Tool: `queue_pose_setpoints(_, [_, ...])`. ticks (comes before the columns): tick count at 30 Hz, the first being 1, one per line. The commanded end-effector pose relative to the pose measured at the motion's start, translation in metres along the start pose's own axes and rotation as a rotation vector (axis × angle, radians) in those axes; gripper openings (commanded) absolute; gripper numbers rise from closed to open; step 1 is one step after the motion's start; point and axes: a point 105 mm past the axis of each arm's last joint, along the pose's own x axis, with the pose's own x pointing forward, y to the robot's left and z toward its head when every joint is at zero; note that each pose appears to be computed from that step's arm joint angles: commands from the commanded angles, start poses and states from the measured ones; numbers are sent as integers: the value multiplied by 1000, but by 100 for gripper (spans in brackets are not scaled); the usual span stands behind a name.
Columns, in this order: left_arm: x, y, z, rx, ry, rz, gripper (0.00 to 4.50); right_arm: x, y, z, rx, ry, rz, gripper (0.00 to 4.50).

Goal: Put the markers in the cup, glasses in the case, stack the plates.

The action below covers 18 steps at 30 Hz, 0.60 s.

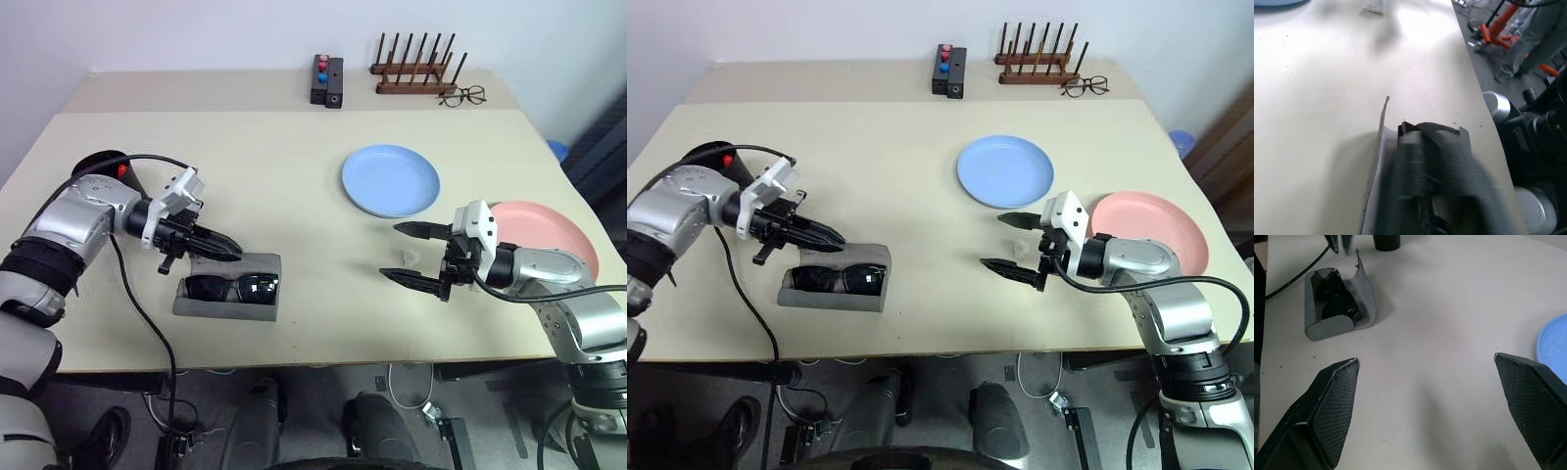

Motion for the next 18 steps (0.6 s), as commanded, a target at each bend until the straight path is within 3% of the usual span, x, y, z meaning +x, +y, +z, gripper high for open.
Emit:
queue_pose_setpoints(1, [-5,-3,28,34,-93,-7,2,0,-2,11,-48,-28,-5,450])
queue_pose_setpoints(6, [-12,21,49,28,-222,116,2,2,-3,12,-52,-29,-2,450])
queue_pose_setpoints(10, [-13,43,24,87,-110,262,2,2,-3,12,-58,-26,1,450])
queue_pose_setpoints(18, [0,37,-18,82,55,205,2,2,-3,12,-59,-26,-1,450])
